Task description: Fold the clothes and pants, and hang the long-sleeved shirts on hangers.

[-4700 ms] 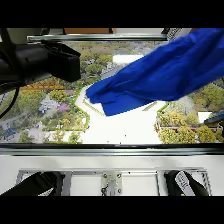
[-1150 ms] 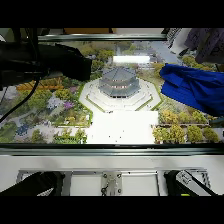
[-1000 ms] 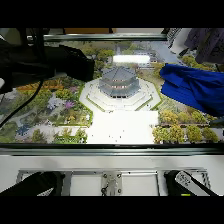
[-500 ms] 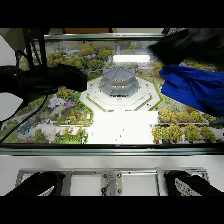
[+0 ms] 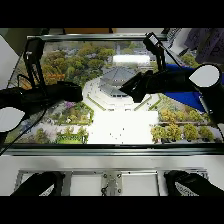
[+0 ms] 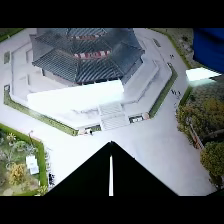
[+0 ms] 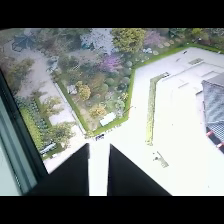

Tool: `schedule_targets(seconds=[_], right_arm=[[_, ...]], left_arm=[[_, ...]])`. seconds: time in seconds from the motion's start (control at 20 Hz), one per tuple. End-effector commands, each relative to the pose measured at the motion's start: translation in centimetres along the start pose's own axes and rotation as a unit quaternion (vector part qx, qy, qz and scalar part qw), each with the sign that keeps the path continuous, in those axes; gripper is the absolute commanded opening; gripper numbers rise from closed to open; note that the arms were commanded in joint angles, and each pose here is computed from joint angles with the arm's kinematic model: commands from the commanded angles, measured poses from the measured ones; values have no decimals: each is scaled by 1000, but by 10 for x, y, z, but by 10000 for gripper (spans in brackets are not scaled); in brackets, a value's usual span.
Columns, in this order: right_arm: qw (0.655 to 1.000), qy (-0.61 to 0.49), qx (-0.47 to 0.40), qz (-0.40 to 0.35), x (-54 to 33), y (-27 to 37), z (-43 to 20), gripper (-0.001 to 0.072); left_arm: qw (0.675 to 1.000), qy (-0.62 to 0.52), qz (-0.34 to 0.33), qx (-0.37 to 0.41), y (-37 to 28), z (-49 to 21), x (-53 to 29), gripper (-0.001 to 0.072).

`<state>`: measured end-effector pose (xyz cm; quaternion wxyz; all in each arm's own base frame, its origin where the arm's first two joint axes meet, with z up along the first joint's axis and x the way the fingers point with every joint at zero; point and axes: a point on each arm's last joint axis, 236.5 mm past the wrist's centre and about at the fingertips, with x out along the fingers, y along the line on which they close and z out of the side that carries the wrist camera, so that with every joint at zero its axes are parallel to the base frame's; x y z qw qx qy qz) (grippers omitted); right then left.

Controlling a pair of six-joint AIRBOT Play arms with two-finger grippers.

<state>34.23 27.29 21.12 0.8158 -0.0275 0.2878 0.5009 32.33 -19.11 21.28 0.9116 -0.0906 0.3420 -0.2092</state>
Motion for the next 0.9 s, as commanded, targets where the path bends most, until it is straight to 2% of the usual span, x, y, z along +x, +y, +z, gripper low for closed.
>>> schedule_targets(seconds=[0.0, 0.85], right_arm=[[1000, 7, -2, 1, 3, 2, -4, 15], [1000, 7, -1, 3, 3, 3, -4, 15]], left_arm=[[1000, 8, -7, -4, -2, -9, 4, 11], [1000, 10, -10, -1, -6, -10, 4, 11]])
